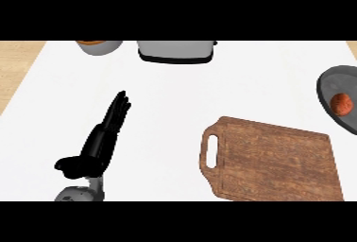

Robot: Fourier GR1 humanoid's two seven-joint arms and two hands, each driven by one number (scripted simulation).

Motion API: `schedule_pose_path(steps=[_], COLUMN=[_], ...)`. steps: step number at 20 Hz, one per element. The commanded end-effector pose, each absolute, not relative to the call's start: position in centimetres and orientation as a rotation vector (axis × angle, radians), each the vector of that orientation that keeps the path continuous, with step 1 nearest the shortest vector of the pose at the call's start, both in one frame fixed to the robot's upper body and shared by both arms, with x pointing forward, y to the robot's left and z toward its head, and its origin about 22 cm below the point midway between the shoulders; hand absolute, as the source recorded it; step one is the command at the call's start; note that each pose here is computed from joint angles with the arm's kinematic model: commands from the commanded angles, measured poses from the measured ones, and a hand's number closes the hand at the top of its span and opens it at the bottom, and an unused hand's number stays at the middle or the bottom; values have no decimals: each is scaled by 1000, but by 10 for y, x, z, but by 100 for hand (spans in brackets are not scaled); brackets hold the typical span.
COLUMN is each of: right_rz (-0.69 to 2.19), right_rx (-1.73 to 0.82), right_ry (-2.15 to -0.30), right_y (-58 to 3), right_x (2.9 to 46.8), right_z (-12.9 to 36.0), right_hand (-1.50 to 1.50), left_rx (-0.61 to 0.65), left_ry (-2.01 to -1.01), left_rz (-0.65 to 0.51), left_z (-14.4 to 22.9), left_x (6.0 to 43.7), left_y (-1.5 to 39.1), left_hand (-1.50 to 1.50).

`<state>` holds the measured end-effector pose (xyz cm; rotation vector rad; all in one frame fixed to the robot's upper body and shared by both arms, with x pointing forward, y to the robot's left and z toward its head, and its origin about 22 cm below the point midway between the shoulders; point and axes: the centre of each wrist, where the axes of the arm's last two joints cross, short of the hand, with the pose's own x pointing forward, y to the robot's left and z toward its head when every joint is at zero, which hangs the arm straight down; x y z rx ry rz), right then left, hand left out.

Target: Pick the sweet potato from the cutting board and place it in the pan

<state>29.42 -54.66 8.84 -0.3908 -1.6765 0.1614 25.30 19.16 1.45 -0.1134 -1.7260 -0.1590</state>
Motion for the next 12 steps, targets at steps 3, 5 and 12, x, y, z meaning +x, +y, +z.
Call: schedule_pose_path(steps=[3,5,12], right_rz=[197,195,259], right_rx=[-160,-140,-178], right_ry=[-1728,-1741,-1739], right_y=[-571,-571,-574], right_x=[260,258,244], right_z=[86,83,70], right_hand=[-150,-150,-150], left_rx=[-116,-91,-103], left_ry=[-1722,-1718,-1723], left_rz=[-140,-146,-141], left_z=[15,18,16], left_x=[252,255,257], left_y=[194,197,196], left_hand=[0,0,0])
